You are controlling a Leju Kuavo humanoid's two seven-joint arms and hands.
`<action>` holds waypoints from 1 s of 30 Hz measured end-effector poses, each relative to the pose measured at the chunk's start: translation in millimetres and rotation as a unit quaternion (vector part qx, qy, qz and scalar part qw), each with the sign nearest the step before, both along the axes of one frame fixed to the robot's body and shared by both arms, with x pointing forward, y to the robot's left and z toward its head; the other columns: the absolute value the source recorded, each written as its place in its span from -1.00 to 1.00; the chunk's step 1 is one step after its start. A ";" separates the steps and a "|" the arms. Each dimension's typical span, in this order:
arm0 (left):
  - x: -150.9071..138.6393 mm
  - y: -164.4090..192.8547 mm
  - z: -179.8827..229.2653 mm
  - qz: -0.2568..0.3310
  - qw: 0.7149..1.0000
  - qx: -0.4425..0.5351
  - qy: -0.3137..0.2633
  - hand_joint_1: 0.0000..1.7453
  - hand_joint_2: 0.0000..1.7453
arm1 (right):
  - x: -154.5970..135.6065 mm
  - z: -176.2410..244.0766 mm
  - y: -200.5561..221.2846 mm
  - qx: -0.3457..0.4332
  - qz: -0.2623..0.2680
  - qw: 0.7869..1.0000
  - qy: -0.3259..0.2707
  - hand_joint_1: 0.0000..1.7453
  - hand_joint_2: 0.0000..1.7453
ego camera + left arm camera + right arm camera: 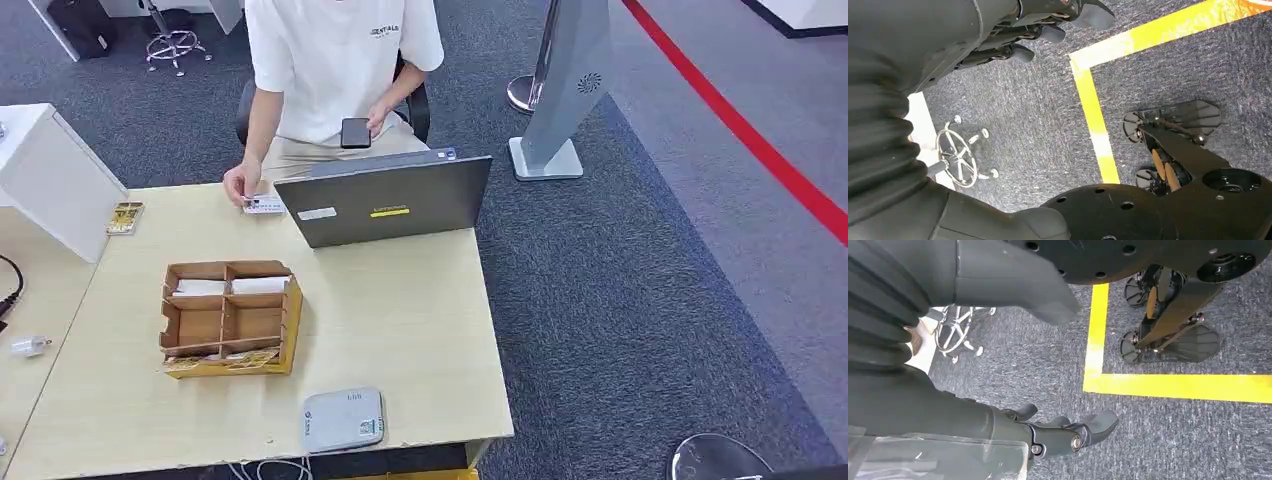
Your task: Pass the card to the sensor for recognition and then transmit it.
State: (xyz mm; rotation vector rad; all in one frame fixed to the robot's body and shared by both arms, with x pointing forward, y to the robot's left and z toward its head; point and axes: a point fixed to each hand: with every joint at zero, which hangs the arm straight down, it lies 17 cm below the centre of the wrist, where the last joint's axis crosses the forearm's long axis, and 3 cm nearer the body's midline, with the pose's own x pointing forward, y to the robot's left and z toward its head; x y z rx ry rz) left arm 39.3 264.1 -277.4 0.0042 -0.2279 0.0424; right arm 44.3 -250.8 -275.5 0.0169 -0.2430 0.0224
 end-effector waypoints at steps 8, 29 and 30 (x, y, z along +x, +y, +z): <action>1.6 0.4 0.3 0.000 1.000 0.000 -0.002 -1.00 1.00 | 0.6 0.1 -0.6 0.000 -0.002 1.000 -0.001 -1.00 1.00; 46.6 44.6 6.4 0.116 0.991 0.032 -0.056 -1.00 1.00 | 34.9 4.5 2.9 0.022 -0.084 0.995 -0.038 -1.00 -1.00; 47.6 46.7 6.6 0.124 0.990 0.033 -0.058 -1.00 1.00 | 36.1 4.7 2.9 0.022 -0.087 0.995 -0.039 -1.00 -1.00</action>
